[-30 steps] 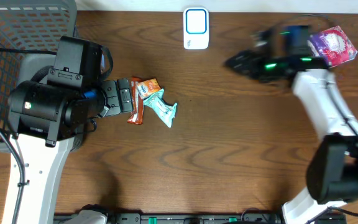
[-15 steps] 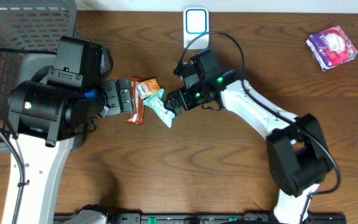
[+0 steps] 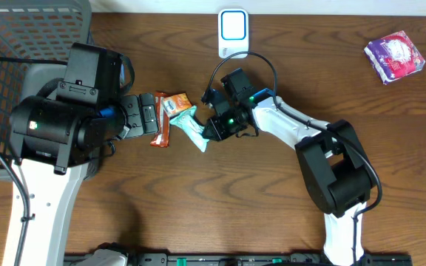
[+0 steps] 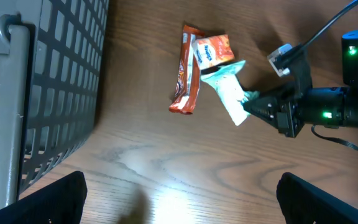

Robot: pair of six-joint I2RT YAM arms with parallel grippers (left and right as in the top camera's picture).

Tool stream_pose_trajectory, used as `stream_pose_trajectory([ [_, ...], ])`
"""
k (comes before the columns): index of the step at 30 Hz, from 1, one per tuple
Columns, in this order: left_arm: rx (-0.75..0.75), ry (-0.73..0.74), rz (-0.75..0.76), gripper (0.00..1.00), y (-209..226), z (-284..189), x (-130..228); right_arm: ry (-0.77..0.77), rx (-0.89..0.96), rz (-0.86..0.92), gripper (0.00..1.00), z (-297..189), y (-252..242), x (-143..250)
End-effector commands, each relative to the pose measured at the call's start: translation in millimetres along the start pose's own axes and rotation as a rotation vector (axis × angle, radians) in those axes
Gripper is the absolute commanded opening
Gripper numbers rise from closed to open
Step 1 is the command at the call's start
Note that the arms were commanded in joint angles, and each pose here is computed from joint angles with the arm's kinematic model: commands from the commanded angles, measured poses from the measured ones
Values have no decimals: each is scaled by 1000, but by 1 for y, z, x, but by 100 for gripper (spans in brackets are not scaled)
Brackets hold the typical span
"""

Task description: Scan the item barcode

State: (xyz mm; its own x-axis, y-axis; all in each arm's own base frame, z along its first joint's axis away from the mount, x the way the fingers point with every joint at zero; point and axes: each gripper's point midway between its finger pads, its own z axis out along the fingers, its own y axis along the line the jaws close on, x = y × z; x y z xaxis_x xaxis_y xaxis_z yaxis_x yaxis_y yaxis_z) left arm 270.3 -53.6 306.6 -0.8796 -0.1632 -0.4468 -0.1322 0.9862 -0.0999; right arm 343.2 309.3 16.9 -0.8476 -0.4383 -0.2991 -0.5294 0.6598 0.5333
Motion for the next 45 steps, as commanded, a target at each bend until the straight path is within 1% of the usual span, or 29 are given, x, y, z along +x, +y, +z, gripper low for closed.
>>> stream_pose_trajectory([
  [1, -7, -1, -19, 98, 2, 0, 0, 19, -1, 13, 3, -13, 8, 6],
  [2, -7, -1, -18, 98, 2, 0, 0, 27, 12, 34, 2, -19, 10, 8],
  [8, -7, -1, -18, 98, 2, 0, 0, 13, 93, 128, 1, -59, 22, 11],
  [12, -7, -1, -18, 98, 2, 0, 0, -76, 251, 283, 1, -92, 12, 5],
  [14, -7, -1, -18, 98, 2, 0, 0, -115, 284, 294, 2, -100, 9, -1],
  [16, -7, -1, -18, 98, 2, 0, 0, -154, 318, 287, 20, -105, 3, -8],
  [17, -7, -1, -18, 98, 2, 0, 0, -172, 324, 280, 32, -106, 2, -13],
  [18, -7, -1, -18, 98, 2, 0, 0, -179, 335, 268, 34, -106, -1, -15],
  [20, -7, -1, -18, 98, 2, 0, 0, -191, 377, 266, 24, -108, -8, -16],
  [21, -7, -1, -18, 98, 2, 0, 0, -194, 393, 267, 24, -110, -11, -16],
  [22, -7, -1, -18, 98, 2, 0, 0, -196, 401, 266, 30, -110, -12, -16],
  [24, -7, -1, -18, 98, 2, 0, 0, -203, 398, 260, 54, -110, -11, -18],
  [25, -7, -1, -18, 98, 2, 0, 0, -203, 398, 230, 57, -110, -11, -20],
  [27, -7, -1, -18, 98, 2, 0, 0, -179, 410, 65, 60, -110, -9, -22],
  [28, -7, -1, -18, 98, 2, 0, 0, -155, 418, -36, 61, -109, -9, -22],
  [30, -7, -1, -18, 98, 2, 0, 0, -97, 428, -163, 61, -105, -12, -15],
  [32, -7, -1, -19, 98, 2, 0, 0, -40, 430, -226, 64, -98, -17, -7],
  [34, -7, -1, -18, 98, 2, 0, 0, 17, 396, -259, 63, -88, -20, 3],
  [37, -7, -1, -18, 98, 2, 0, 0, 95, 274, -279, 55, -69, -13, 21],
  [38, -7, -1, -18, 98, 2, 0, 0, 139, 222, -267, 50, -60, -11, 33],
  [41, -7, -1, -18, 98, 2, 0, 0, 197, 224, -201, 40, -55, -16, 47],
  [45, -7, -1, -18, 98, 2, 0, 0, 236, 262, -15, 33, -61, -18, 62],
])
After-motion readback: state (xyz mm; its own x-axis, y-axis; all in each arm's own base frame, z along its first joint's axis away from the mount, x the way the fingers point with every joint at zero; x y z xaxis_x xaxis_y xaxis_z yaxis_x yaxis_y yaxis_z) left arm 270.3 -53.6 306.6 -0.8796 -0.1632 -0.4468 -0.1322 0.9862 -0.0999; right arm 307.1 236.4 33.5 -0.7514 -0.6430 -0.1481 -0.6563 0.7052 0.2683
